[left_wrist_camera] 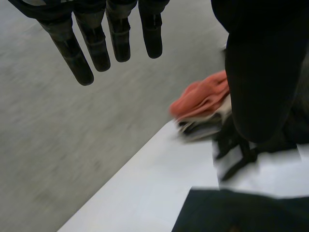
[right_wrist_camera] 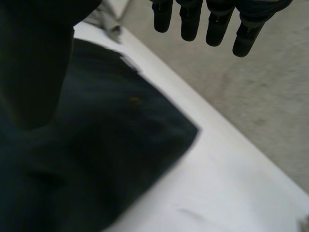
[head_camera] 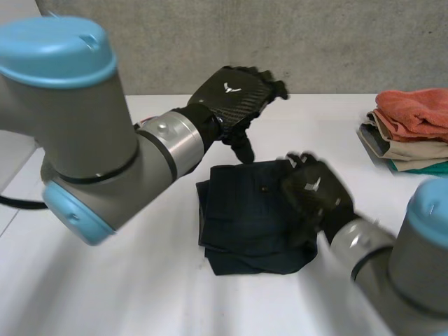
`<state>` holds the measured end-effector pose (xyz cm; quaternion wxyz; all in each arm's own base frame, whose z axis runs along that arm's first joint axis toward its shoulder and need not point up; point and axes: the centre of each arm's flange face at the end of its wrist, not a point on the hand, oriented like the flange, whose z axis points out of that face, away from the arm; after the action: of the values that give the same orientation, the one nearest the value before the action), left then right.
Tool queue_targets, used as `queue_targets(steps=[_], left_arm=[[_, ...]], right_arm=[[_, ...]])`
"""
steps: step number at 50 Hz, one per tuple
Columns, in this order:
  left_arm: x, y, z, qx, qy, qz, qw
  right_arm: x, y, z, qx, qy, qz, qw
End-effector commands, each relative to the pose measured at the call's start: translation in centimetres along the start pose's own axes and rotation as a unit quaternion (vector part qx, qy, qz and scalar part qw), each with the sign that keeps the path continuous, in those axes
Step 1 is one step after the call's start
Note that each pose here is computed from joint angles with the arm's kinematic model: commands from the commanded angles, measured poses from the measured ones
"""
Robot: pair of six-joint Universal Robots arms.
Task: Fold the laundry.
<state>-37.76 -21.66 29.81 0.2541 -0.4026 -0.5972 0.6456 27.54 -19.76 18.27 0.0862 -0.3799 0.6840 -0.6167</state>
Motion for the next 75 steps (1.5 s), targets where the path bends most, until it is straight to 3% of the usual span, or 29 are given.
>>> queue_targets(steps=[1, 14, 21, 32, 37, 44, 52, 57, 62, 66, 72, 75], left_arm=[[0.6, -0.5, -0.7, 0.000, 0.105, -0.014, 0.994], [1.1, 0.6, -0.6, -0.017, 0.111, -0.021, 0.993], [1.0, 0.7, -0.5, -0.018, 0.107, -0.021, 0.994], [0.4, 0.4, -0.6, -0.014, 0.098, -0.020, 0.995], [0.2, -0.3, -0.5, -0.001, 0.093, -0.013, 0.996], [-2.0, -4.6, -1.5, 0.073, 0.045, 0.019, 0.996], [-2.7, -6.3, -1.7, 0.112, 0.031, -0.019, 0.993], [-2.8, -5.9, -1.5, 0.108, 0.030, -0.026, 0.993], [-2.7, -5.5, -1.4, 0.103, 0.034, -0.029, 0.994], [-2.4, -4.9, -1.2, 0.095, 0.037, -0.033, 0.994], [-1.8, -3.4, -1.0, 0.075, 0.044, -0.041, 0.995], [-1.6, -2.9, -1.0, 0.067, 0.046, -0.044, 0.996]], right_arm=[[-3.8, 3.4, -0.8, -0.005, -0.016, -0.004, 1.000], [-4.6, 5.9, 3.3, 0.038, 0.022, -0.015, 0.999], [-3.8, 3.9, 6.0, 0.100, 0.045, -0.015, 0.994], [-2.9, 2.7, 9.3, 0.098, 0.039, -0.011, 0.994], [3.0, -1.2, 11.5, 0.154, 0.107, -0.011, 0.982], [10.2, -6.5, 12.8, 0.247, 0.165, -0.008, 0.955], [23.8, -10.0, 12.1, 0.365, 0.260, 0.034, 0.894], [30.9, -7.1, 11.5, 0.365, 0.300, 0.020, 0.881], [36.2, -2.1, 11.9, 0.341, 0.314, 0.008, 0.886], [38.9, 5.0, 13.1, 0.302, 0.295, 0.020, 0.906], [39.3, 16.2, 13.6, 0.225, 0.238, 0.048, 0.944], [39.1, 19.3, 12.8, 0.200, 0.215, 0.061, 0.954]])
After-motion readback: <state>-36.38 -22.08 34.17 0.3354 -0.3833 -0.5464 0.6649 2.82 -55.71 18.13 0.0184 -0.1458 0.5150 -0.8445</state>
